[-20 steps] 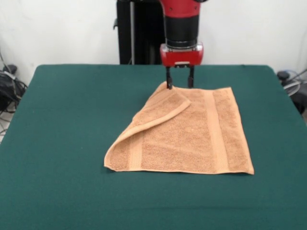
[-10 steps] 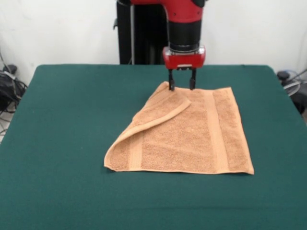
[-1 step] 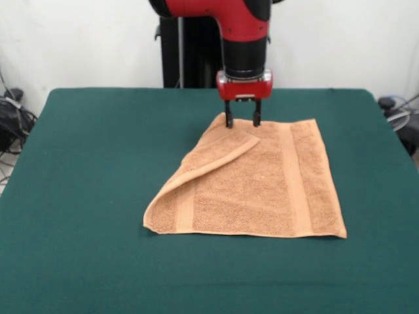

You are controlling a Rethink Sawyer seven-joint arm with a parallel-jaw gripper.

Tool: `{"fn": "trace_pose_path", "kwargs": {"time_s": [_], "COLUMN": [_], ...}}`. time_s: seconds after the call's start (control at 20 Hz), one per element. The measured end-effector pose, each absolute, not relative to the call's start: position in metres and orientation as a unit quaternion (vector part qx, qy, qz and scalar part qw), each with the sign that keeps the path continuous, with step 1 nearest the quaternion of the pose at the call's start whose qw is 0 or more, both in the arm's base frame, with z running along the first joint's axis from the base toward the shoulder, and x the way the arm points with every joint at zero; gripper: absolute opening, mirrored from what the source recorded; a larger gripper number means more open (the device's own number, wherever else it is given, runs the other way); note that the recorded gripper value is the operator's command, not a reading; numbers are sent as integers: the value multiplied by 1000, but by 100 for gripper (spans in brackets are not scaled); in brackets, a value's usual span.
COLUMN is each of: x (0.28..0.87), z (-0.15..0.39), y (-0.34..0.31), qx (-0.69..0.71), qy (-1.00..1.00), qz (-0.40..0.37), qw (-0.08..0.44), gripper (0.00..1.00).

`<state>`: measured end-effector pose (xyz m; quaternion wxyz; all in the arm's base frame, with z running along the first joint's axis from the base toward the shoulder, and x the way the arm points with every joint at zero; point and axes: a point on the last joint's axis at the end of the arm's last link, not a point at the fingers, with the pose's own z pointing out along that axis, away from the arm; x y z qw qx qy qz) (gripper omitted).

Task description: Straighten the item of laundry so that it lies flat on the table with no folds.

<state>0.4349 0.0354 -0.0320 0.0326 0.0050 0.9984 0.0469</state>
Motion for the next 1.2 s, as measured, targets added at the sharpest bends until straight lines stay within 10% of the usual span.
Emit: {"fn": "trace_pose_path", "kwargs": {"time_s": [1.1,1.15,1.2], "x": [442,442,443], "z": [-40,-40,-40], "y": [41,40,40], "qx": [-11,-11,-11], "qy": [998,998,998], "qz": [32,32,31], "qw": [55,58,61], "gripper": [100,0,0]}}
